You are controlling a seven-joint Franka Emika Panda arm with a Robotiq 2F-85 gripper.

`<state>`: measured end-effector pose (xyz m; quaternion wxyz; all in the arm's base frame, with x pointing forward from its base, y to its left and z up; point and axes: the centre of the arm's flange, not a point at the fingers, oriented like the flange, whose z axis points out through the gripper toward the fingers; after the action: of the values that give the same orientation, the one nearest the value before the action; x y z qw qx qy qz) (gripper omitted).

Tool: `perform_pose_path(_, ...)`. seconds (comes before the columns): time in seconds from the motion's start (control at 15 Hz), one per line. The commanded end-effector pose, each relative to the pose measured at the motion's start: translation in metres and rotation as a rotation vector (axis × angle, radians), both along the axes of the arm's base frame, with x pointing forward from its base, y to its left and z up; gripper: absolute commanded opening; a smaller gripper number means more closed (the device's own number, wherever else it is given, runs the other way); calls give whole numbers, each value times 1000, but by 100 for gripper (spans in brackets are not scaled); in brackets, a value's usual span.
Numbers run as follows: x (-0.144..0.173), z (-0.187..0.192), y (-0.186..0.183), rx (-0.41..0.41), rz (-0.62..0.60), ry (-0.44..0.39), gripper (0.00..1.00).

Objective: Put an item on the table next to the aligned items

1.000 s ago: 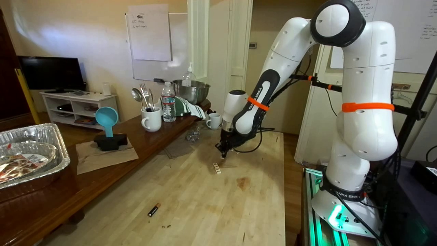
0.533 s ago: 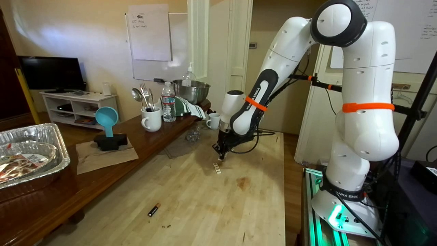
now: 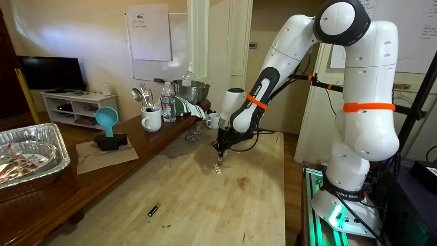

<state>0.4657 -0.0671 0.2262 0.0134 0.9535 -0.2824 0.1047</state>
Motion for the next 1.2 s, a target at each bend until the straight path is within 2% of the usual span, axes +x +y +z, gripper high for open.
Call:
perform_pose_path(0.0,-5,19,4,4,30,-14,0)
perform_pose_path(0.33,0,25,4,-17,194,-32,0)
perform_pose_path(0.93,6,14,1,-70,628,8,0)
perform_pose_path(1.13,8,7,-5,-97,730,14,0)
